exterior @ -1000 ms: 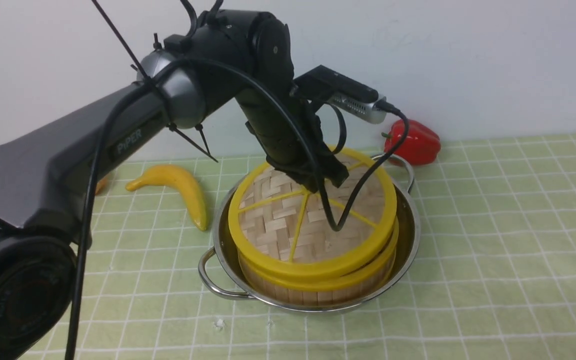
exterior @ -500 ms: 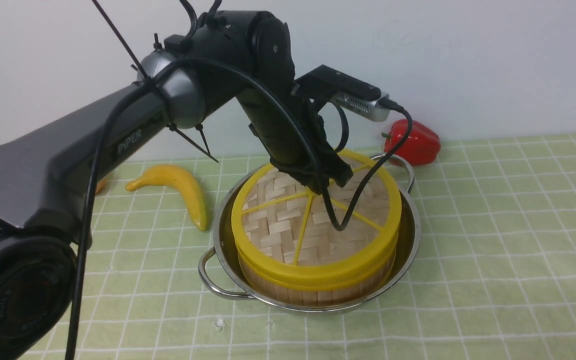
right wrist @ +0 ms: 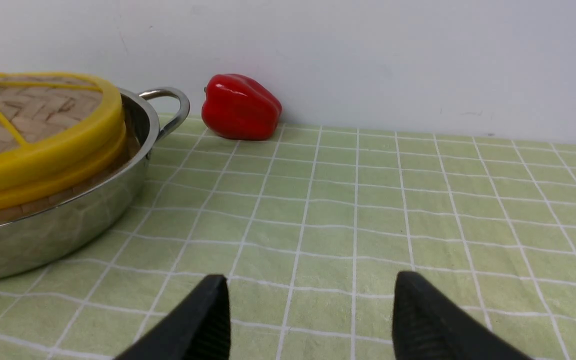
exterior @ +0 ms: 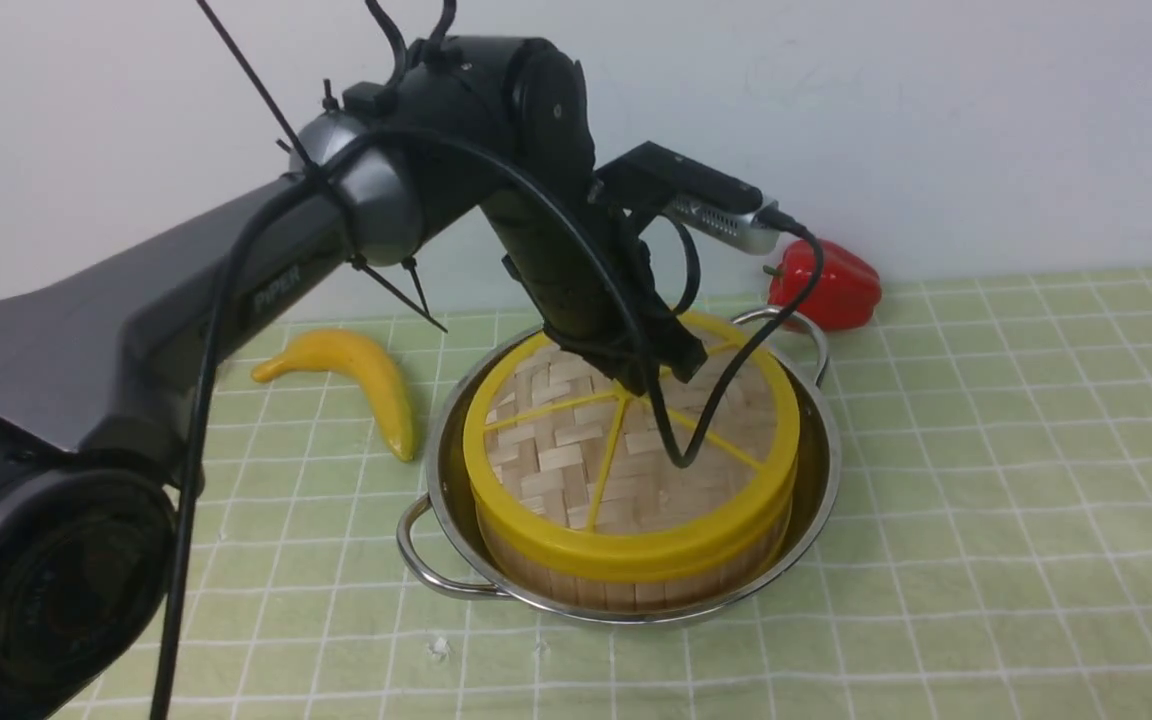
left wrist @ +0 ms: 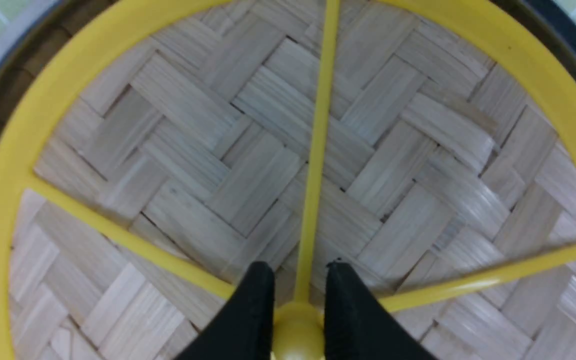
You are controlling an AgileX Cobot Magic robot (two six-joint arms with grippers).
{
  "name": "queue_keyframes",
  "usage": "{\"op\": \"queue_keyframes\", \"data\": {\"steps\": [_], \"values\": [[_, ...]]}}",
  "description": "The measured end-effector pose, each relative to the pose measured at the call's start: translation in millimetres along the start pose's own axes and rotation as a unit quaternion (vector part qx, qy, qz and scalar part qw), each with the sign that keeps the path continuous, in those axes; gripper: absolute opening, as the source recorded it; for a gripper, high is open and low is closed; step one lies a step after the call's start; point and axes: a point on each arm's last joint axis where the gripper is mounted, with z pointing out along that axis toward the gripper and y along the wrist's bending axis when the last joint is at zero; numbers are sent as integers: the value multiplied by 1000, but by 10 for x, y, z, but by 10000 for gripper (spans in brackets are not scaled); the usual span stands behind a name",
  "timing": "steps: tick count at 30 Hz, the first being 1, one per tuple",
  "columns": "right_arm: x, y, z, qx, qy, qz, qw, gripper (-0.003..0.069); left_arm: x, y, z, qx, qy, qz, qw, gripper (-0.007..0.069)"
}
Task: Place the steamer in the pot on the green tablecloth, and put the lid on the steamer.
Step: 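Place the yellow bamboo steamer lid onto the steamer in the pot with the left gripper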
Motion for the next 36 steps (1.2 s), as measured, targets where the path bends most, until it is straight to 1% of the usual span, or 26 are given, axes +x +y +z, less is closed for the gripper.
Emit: {"op": "queue_keyframes", "data": {"steps": [12,15,17,18,19,20,21,22,23,24,25,26,27,28,29,30,31,32,34,36], "values": [[0,0,0,0,0,0,1000,437,-6,-1,21,2,-2,-2,1000,123],[0,0,0,0,0,0,1000,437,-7,-5,-8,2,-4,-1,1000,153],[0,0,0,0,0,0,1000,437,-17,-13,-105,-1,-14,0,1000,244],[0,0,0,0,0,0,1000,437,-22,-20,-168,-3,-20,1,1000,298],[0,0,0,0,0,0,1000,437,-26,-27,-251,-6,-28,3,1000,368],[0,0,0,0,0,0,1000,437,-27,-29,-267,-6,-30,3,1000,379],[0,0,0,0,0,0,1000,437,-28,-36,-412,-15,-41,7,999,471],[0,0,0,0,0,0,1000,437,-28,-37,-432,-17,-43,7,999,493],[0,0,0,0,0,0,1000,437,-21,-40,-576,-29,-53,12,998,564],[0,0,0,0,0,0,1000,437,-12,-41,-723,-43,-64,16,997,615],[0,0,0,0,0,0,1000,437,-8,-42,-777,-48,-66,16,997,622],[0,0,0,0,0,0,1000,437,10,-50,-965,-62,-84,16,994,659],[0,0,0,0,0,0,1000,437,43,-62,-1203,-82,-104,17,991,675],[0,0,0,0,0,0,1000,437,71,-74,-1392,-97,-123,19,987,681],[0,0,0,0,0,0,1000,437,70,-70,-1392,-100,-124,19,987,681],[0,0,0,0,0,0,1000,437,110,-88,-1651,-122,-155,24,980,680],[0,0,0,0,0,0,1000,437,133,-101,-1758,-128,-167,25,977,678],[0,0,0,0,0,0,1000,437,179,-124,-1992,-147,-198,29,969,660],[0,0,0,0,0,0,1000,437,251,-166,-2281,-165,-238,32,956,627],[0,0,0,0,0,0,1000,437,299,-198,-2461,-175,-267,35,947,586]]}}
